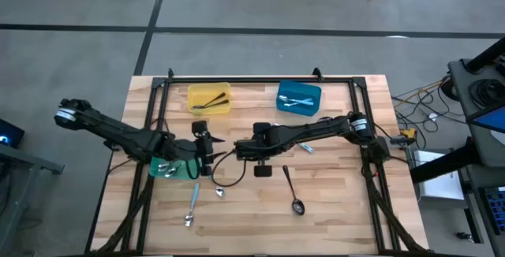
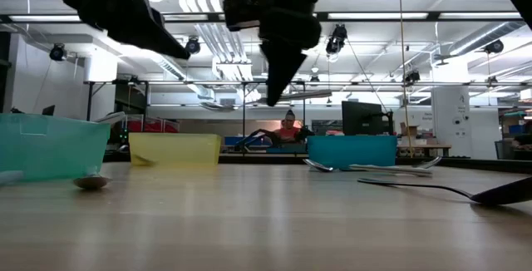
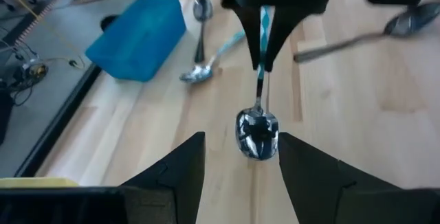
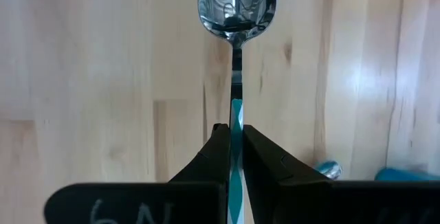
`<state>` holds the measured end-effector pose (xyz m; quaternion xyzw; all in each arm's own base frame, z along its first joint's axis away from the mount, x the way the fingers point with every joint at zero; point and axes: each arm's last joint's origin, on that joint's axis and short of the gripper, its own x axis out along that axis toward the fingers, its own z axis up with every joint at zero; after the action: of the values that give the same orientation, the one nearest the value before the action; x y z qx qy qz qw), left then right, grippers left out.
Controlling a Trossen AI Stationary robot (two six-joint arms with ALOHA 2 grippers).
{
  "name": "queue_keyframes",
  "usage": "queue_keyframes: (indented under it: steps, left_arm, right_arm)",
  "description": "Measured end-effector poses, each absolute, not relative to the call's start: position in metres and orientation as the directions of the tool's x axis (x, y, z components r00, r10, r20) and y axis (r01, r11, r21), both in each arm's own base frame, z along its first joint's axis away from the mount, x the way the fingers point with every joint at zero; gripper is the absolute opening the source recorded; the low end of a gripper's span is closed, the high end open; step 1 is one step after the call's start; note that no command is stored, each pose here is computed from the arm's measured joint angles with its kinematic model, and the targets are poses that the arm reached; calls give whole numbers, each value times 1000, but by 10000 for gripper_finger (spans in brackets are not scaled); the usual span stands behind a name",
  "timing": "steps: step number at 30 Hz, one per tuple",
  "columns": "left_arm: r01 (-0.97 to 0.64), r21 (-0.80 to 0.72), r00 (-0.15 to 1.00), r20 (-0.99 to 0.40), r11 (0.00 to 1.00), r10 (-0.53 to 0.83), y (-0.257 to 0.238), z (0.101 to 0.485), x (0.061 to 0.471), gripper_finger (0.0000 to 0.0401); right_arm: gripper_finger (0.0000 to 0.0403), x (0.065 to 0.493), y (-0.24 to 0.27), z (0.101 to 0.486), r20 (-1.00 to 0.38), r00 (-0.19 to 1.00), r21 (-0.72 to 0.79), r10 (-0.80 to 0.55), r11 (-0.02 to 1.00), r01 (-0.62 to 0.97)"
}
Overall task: Sort silverware by color (type)
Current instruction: Put the blue patterned spoon into the green bin
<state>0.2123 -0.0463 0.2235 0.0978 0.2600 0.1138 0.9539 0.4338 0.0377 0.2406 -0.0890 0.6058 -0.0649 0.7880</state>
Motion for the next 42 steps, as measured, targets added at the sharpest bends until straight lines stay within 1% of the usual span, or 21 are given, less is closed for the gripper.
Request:
queue_keyframes:
  steps: [2, 6, 8, 13, 16, 18, 20, 26, 30, 34, 38, 42]
  left_arm:
    - [-176, 230, 856, -445, 957, 264, -45, 229, 209, 164]
    - [-190, 199, 893, -371, 961, 254, -46, 228, 211, 164]
    - [-190, 203, 907, -338, 961, 251, -47, 223, 216, 164]
    - [-193, 209, 932, -266, 959, 246, -51, 208, 232, 164]
    - [-200, 213, 937, -242, 956, 250, -53, 197, 245, 164]
    - [-194, 237, 933, -255, 952, 253, -54, 187, 251, 164]
    - [-202, 240, 937, -235, 949, 259, -54, 180, 258, 164]
    - [-214, 254, 930, -243, 943, 277, -52, 159, 269, 164]
    - [-236, 269, 918, -254, 934, 305, -50, 154, 273, 164]
    - [-226, 309, 918, -250, 924, 308, -50, 155, 277, 164]
    - [-214, 340, 918, -250, 916, 307, -51, 156, 283, 164]
    - [-200, 363, 910, -277, 910, 310, -52, 154, 288, 164]
  right_arm:
    - [13, 430, 36, 241, -947, 242, -217, -213, 976, 11]
    - [13, 425, 34, 248, -935, 274, -219, -226, 974, 56]
    - [13, 424, 34, 249, -923, 308, -219, -231, 973, 74]
    - [13, 423, 34, 242, -917, 327, -208, -228, 973, 97]
    - [13, 424, 34, 244, -910, 346, -204, -227, 974, 102]
    - [13, 424, 34, 244, -912, 347, -198, -221, 975, 99]
    - [13, 424, 35, 244, -913, 352, -184, -206, 978, 94]
    - [13, 424, 36, 248, -917, 367, -136, -156, 988, 78]
    - [13, 422, 37, 253, -915, 381, -117, -137, 990, 73]
    - [13, 422, 37, 257, -911, 391, -108, -129, 991, 75]
    - [13, 424, 38, 262, -904, 419, -64, -82, 996, 57]
    - [13, 423, 38, 261, -908, 412, -65, -81, 996, 54]
